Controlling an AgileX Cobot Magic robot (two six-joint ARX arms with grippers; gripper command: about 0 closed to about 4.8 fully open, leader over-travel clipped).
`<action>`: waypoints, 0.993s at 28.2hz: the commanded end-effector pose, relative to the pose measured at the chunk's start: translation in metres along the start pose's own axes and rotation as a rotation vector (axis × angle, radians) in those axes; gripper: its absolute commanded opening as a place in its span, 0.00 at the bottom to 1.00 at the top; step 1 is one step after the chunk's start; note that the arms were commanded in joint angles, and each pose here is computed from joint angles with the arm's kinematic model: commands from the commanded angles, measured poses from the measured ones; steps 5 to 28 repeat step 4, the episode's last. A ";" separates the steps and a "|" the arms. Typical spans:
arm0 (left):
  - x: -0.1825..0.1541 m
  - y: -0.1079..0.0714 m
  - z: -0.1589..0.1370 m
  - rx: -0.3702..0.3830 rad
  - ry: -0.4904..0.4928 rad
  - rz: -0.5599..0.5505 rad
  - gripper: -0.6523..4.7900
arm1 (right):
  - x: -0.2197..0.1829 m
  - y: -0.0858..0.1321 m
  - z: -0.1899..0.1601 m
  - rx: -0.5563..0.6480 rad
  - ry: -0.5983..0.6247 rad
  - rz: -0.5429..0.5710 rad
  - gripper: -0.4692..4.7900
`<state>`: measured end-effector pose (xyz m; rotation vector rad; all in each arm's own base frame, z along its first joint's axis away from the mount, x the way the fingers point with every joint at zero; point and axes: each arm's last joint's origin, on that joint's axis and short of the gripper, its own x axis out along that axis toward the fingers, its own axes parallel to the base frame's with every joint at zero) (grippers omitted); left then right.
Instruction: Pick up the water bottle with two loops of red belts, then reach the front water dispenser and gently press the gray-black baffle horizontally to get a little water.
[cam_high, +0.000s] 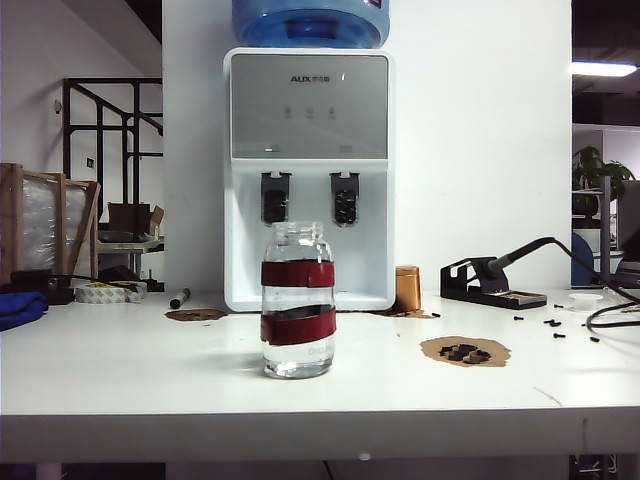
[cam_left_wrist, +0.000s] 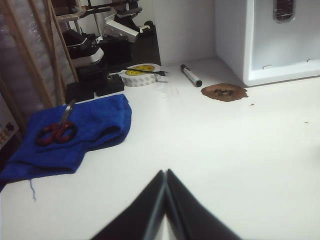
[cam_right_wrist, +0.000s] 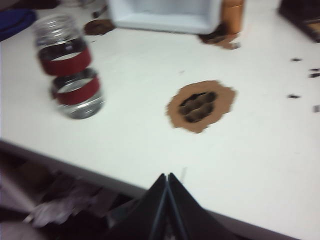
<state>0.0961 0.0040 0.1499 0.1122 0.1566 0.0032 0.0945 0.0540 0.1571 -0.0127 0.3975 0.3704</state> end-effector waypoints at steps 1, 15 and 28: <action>0.000 0.000 0.000 -0.004 0.001 -0.001 0.11 | -0.001 -0.004 -0.005 0.015 -0.056 -0.086 0.08; 0.000 0.000 0.000 -0.004 0.001 -0.002 0.11 | 0.000 -0.007 -0.011 0.025 -0.066 -0.096 0.08; 0.000 0.000 0.000 -0.004 0.001 -0.002 0.11 | 0.000 -0.007 -0.011 0.025 -0.066 -0.096 0.08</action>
